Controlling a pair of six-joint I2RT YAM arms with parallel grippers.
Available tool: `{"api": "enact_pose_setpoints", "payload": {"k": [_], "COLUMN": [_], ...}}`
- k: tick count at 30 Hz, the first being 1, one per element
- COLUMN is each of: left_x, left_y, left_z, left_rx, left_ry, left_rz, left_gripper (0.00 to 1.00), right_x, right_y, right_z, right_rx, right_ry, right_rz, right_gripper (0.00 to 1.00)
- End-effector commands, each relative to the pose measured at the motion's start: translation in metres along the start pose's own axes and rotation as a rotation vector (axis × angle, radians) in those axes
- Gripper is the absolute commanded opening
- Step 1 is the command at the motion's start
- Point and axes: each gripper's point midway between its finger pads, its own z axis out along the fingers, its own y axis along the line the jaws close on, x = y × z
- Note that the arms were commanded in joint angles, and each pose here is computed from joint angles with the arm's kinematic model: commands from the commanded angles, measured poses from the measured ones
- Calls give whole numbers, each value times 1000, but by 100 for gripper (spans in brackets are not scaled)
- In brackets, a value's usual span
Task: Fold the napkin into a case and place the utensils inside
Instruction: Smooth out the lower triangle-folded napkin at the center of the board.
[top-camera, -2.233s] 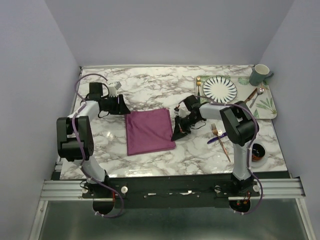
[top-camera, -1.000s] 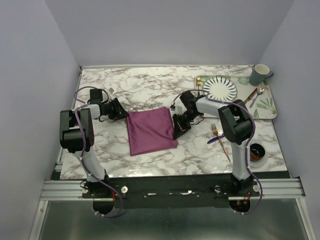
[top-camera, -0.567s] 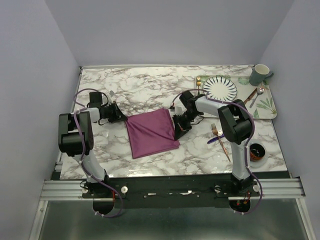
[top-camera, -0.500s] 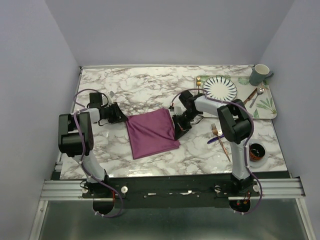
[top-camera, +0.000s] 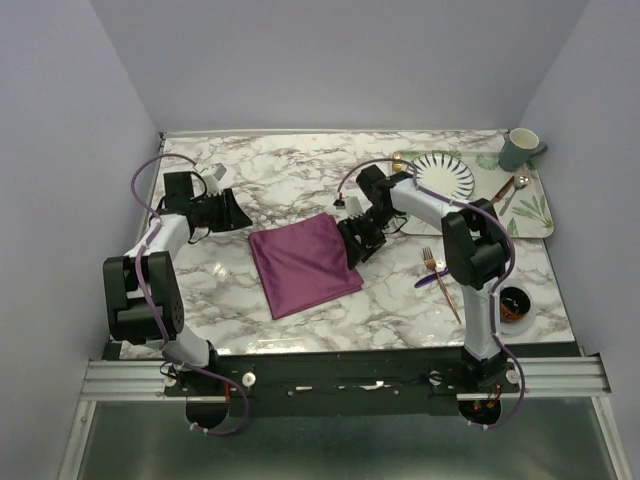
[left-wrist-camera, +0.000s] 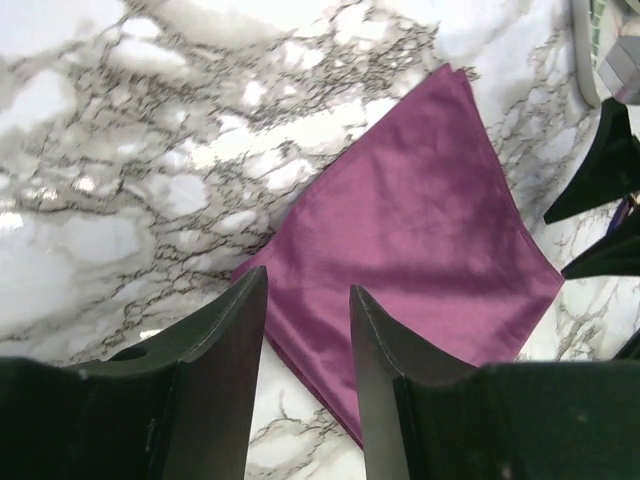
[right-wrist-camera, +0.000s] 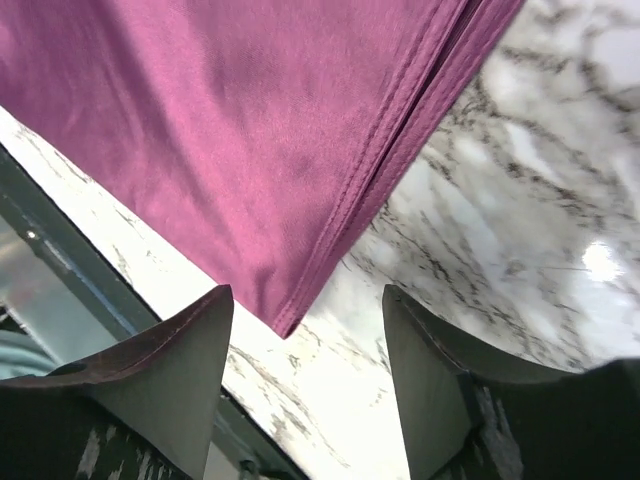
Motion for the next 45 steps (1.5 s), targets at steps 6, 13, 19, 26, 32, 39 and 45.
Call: {"api": "enact_pose_setpoints", "payload": {"k": [6, 13, 19, 26, 32, 39, 45], "left_x": [30, 56, 63, 60, 59, 61, 58], "left_y": [-35, -7, -2, -8, -11, -10, -10], "left_z": [28, 54, 60, 57, 54, 53, 55], "left_rx": [163, 116, 117, 143, 145, 143, 144], "left_ry": [98, 177, 202, 198, 195, 199, 195], "left_rz": [-45, -168, -183, -179, -160, -155, -153], "left_gripper": [30, 24, 25, 35, 39, 39, 39], "right_x": [-87, -141, -170, -185, -186, -187, -187], "right_y": [5, -9, -16, -34, -46, -55, -53], "right_z": [-36, -34, -26, -9, 6, 19, 22], "right_rx": [23, 49, 36, 59, 74, 114, 164], "right_ry": [-244, -379, -445, -470, -460, -449, -440], "right_rz": [-80, -59, -22, 0, 21, 24, 5], "right_gripper": [61, 54, 49, 46, 46, 46, 45]}}
